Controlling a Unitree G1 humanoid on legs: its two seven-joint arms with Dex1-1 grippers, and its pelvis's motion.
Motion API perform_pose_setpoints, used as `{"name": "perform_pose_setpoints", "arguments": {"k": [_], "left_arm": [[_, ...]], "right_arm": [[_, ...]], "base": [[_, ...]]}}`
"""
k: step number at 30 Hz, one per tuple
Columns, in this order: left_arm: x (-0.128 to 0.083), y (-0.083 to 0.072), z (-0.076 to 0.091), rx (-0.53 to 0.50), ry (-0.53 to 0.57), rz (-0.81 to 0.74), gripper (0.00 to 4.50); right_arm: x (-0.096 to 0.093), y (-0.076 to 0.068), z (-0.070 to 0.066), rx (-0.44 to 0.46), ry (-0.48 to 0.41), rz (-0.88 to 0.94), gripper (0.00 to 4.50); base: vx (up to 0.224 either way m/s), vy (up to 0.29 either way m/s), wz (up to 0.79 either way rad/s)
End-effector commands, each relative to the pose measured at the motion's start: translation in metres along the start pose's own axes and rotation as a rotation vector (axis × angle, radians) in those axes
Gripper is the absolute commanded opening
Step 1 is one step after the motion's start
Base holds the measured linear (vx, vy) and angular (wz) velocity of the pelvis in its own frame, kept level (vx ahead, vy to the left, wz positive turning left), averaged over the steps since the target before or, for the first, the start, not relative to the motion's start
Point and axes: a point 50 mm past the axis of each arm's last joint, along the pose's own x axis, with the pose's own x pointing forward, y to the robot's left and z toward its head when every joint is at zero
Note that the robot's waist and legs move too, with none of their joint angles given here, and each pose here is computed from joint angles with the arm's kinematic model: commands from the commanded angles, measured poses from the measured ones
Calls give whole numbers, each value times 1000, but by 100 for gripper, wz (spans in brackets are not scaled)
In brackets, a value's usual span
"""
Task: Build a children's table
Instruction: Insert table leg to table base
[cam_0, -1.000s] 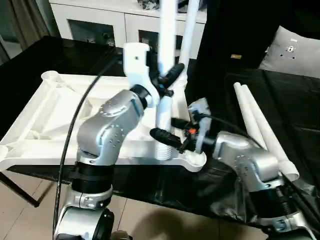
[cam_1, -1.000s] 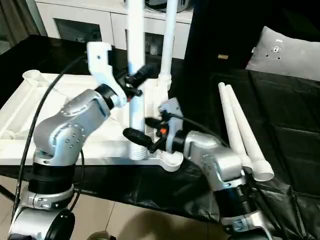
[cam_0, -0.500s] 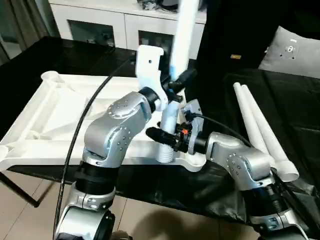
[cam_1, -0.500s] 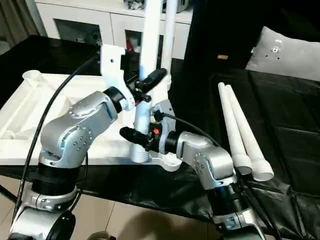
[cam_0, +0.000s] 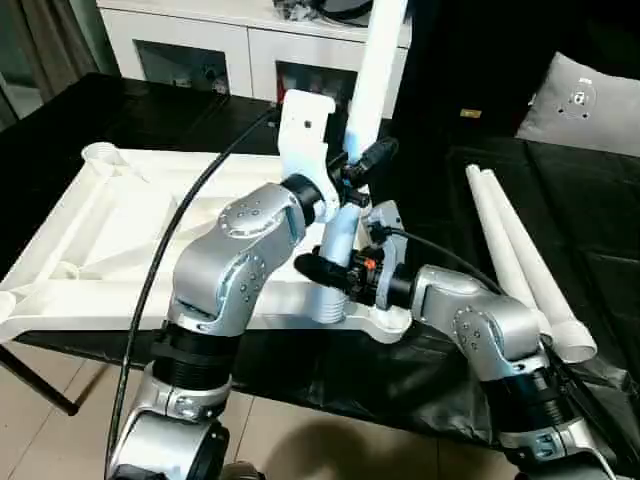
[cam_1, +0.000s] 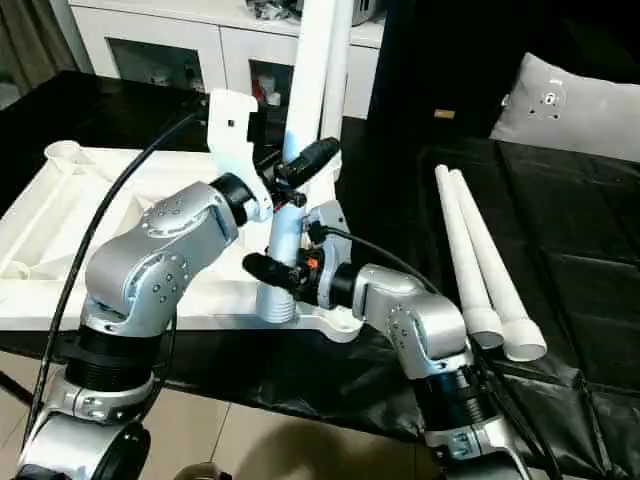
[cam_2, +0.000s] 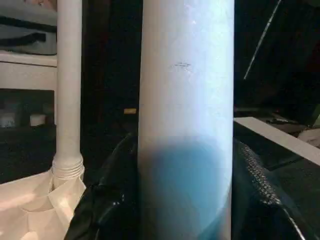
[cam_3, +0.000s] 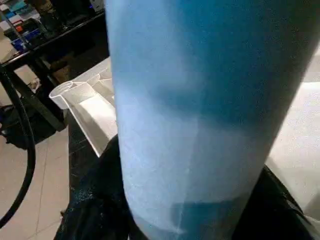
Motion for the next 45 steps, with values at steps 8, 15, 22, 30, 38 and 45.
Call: {"name": "perform_pose_setpoints", "arguments": {"k": [8,15,22,30,38,45], "left_arm": [[2,-4,5,31,-25,-12,175],[4,-7,3,36,-19,-27,175],[3,-9,2,29,-14,-41,175],[2,-15,1,-4,-14,-73,175],[-1,-31,6,-50,-23,-224,245],[-5,-44,10,-46,-47,-335,294]], "right_arm": [[-9,-6,7,13,-19,-44,300],[-11,-5,3,4,1,-43,274],[-10,-4,3,-1,-20,-32,222],[-9,-4,2,18,-32,-57,190],[-6,-16,4,-15,-51,-212,190],[-7,-20,7,-20,-56,-239,188]], "base": [[0,0,0],[0,0,0],[0,0,0],[0,0,0],[0,0,0],[0,0,0]]}}
